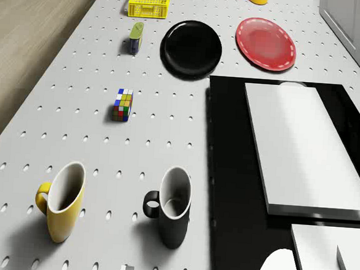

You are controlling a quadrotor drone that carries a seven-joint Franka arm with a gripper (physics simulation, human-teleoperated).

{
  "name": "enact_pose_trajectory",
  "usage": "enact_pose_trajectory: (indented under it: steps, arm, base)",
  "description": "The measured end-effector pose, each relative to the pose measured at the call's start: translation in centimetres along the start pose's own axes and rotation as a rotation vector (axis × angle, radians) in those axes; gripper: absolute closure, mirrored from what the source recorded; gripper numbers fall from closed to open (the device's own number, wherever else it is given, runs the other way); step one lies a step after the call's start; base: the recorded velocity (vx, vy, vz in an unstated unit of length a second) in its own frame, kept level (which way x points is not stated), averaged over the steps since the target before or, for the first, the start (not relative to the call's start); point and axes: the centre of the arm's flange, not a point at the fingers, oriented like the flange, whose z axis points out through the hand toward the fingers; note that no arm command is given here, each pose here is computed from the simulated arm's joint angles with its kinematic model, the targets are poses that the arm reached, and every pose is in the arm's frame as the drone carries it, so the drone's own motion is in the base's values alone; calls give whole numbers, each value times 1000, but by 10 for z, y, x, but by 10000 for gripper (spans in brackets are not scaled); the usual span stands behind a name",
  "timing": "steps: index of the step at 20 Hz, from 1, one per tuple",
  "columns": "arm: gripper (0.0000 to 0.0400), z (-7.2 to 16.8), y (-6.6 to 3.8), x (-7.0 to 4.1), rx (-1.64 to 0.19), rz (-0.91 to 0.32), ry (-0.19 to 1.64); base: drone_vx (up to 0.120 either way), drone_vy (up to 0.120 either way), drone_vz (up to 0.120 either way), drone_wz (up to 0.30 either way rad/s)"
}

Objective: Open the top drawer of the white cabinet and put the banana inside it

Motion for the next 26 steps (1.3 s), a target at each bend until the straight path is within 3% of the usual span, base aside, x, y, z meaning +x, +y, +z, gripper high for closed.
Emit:
enact_pose_trajectory:
  steps: [12, 15, 26]
  arm:
    - [0, -75, 1, -1, 7, 0, 7]
    - [0, -83, 0, 0, 8, 0, 8]
    - [0, -93, 0, 0, 14, 0, 15]
  base:
    - [0, -7, 0, 0]
    - [0, -120, 0, 0]
    - [120, -120, 0, 0]
